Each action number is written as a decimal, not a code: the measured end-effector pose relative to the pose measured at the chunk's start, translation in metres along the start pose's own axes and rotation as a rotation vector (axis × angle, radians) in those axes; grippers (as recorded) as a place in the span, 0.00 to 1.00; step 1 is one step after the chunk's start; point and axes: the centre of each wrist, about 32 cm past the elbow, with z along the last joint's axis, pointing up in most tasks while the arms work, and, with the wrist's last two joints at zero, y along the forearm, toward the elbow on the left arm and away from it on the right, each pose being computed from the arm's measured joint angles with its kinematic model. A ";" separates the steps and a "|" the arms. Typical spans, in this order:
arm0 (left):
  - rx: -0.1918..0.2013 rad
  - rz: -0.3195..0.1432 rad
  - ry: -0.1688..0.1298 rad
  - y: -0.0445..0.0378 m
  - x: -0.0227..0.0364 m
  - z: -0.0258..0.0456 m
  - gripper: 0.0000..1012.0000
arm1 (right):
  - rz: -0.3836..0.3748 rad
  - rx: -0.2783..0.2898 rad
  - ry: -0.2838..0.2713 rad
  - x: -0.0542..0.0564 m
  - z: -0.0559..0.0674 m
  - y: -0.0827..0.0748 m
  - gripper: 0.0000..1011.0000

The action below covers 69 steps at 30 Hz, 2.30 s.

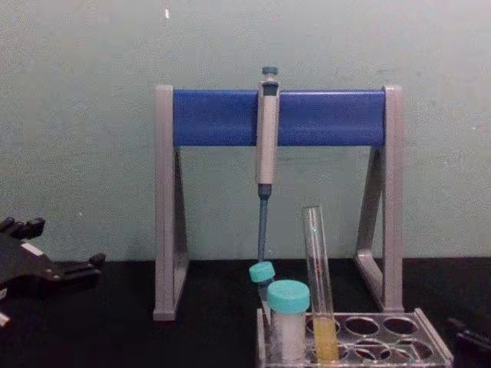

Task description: Pick up the test tube from the test tube rack, shake it, then place it back into the test tube rack.

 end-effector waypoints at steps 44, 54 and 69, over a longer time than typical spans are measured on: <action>0.000 0.000 0.000 0.0000 0.0000 0.0000 0.99 | -0.001 0.003 -0.001 0.000 0.001 0.000 0.99; 0.000 0.000 0.000 0.0000 0.0000 0.0000 0.99 | -0.001 0.003 -0.001 0.000 0.001 0.000 0.99; 0.000 0.000 0.000 0.0000 0.0000 0.0000 0.99 | -0.001 0.003 -0.001 0.000 0.001 0.000 0.99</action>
